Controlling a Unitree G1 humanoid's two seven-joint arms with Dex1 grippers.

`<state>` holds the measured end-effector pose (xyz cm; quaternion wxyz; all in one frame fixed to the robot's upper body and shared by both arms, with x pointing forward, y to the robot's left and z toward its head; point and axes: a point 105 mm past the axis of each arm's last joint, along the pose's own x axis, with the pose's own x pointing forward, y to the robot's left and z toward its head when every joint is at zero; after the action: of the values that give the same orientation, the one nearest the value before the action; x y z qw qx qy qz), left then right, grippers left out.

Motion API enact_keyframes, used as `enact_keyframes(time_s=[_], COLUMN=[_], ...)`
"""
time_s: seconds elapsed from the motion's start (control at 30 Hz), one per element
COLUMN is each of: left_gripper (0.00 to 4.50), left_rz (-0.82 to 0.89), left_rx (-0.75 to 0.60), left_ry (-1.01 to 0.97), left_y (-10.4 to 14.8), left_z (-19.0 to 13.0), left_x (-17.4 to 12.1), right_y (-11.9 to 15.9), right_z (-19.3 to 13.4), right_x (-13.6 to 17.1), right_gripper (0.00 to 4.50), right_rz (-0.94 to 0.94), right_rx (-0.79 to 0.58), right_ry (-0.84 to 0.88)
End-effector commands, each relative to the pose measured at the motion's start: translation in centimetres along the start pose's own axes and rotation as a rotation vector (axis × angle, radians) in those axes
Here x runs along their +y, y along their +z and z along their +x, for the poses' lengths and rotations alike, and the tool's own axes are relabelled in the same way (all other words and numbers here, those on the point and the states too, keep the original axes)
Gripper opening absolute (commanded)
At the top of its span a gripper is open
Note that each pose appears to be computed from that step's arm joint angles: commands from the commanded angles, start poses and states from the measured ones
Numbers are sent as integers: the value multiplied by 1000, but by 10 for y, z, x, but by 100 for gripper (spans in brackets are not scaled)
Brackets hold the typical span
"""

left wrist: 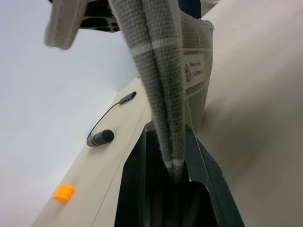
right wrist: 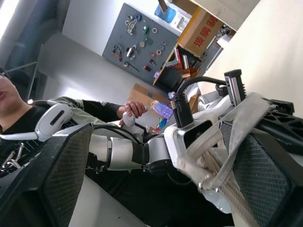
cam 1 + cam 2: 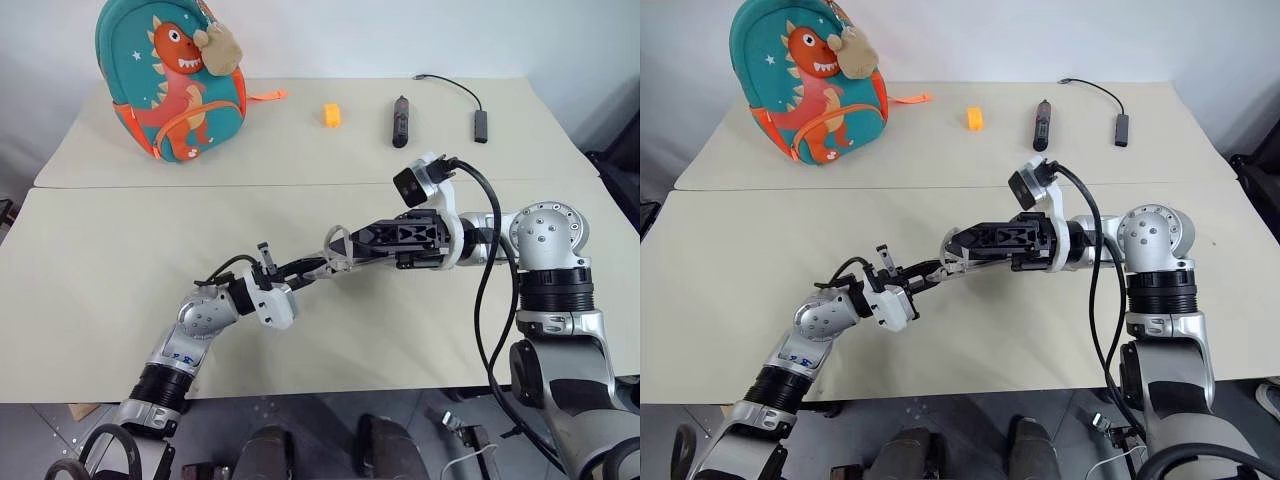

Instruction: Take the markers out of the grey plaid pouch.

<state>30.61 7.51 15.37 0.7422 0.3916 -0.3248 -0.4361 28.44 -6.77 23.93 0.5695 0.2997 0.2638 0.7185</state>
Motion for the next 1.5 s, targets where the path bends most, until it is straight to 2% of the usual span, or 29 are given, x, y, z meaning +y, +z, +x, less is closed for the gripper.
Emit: enact_keyframes(time_s=[0.03,0.57,0.7,0.77,0.8,1.07,1.23,1.33,1.5], left_gripper=[0,0,0,0,0,0,0,0,0], left_rz=[6,-21,-23,-27,-28,-42,-76,-274,-586], left_rx=[-25,-20,-16,-14,-13,7,16,-1,-41], left_ry=[47,52,53,58,60,90,104,131,-39], left_y=[6,4,4,3,3,-1,-3,-6,2], left_z=[-2,-2,-3,-3,-3,-7,-10,-15,-22], left_x=[9,9,10,11,11,16,18,16,-13], right_y=[1,0,0,1,2,11,18,31,44], right_z=[1,28,32,32,32,30,28,18,4], right_x=[11,17,17,15,14,13,16,21,25], right_gripper=[445,445,359,284,262,1,1,1,1], right_rz=[-17,-23,-34,-47,-53,-73,-76,-86,-101], right_rx=[5,-40,-55,-69,-73,-132,-169,-229,-293], right_ry=[59,210,206,191,184,181,190,195,171])
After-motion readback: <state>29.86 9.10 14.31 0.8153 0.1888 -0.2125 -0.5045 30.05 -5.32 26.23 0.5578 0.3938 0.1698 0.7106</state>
